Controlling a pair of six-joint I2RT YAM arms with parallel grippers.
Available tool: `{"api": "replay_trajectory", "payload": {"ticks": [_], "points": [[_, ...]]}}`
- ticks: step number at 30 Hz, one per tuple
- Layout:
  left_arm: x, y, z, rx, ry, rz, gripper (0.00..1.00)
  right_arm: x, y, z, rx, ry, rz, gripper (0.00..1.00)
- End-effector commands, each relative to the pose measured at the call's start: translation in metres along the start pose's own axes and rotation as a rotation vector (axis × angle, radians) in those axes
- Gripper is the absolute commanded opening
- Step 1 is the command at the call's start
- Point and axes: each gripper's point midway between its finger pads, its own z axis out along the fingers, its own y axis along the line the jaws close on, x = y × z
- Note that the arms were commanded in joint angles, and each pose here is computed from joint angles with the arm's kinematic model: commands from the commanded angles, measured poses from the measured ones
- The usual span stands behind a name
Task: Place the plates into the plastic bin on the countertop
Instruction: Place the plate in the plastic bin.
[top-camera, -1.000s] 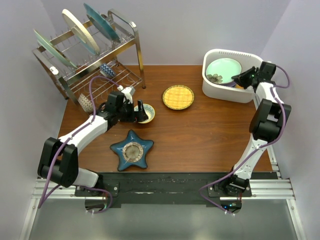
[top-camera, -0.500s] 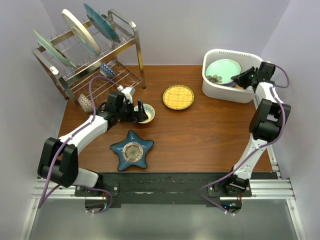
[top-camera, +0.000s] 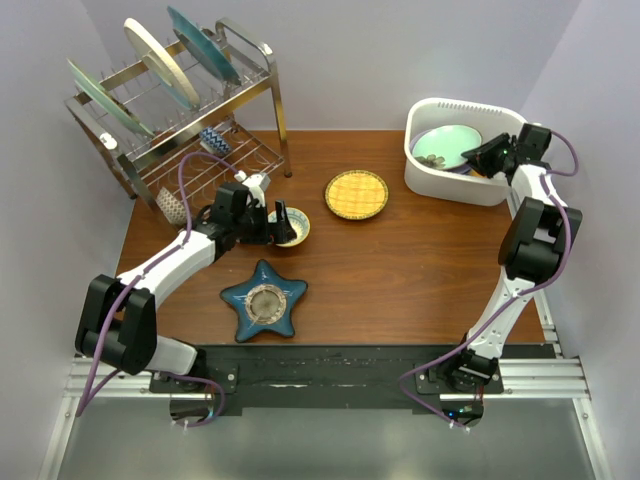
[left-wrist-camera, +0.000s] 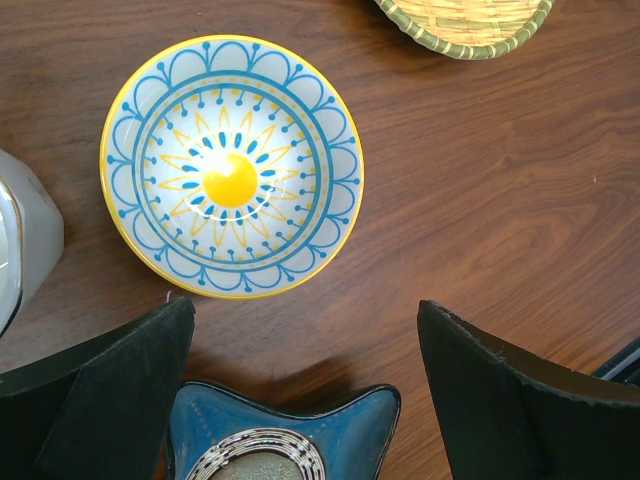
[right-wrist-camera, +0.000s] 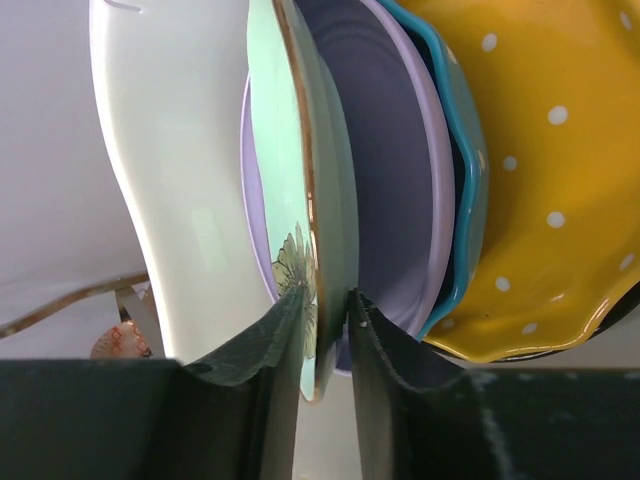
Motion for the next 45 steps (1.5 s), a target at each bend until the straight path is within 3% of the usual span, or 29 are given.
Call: {"api": "replay_trajectory", "payload": {"ticks": [1,9,18,23,30,45], "points": [[-0.011,-0.006,-0.002,0.019,-0.030,0.030,0.98,-0.015,0.035,-0.006,-0.109,-0.030,-0.053,0.33],[-0.011,-0.006,-0.002,0.020,-0.029,0.030,0.98,-0.014,0.033,-0.007,-0.090,-0.024,-0.059,0.46],[-0.010,-0.006,-0.002,0.026,-0.027,0.030,0.98,-0.001,0.020,0.005,-0.013,0.052,-0.088,0.48],[-0.009,-0.006,-0.004,0.025,-0.029,0.034,0.98,-0.003,0.017,0.009,0.083,0.051,-0.199,0.52],[-0.011,-0.007,-0.004,0.029,-0.034,0.037,0.98,0.011,0.000,0.015,0.173,0.113,-0.240,0.53],[-0.010,-0.007,-0.005,0.028,-0.033,0.046,0.98,0.024,-0.008,0.015,0.447,0.116,-0.537,0.55]]}}
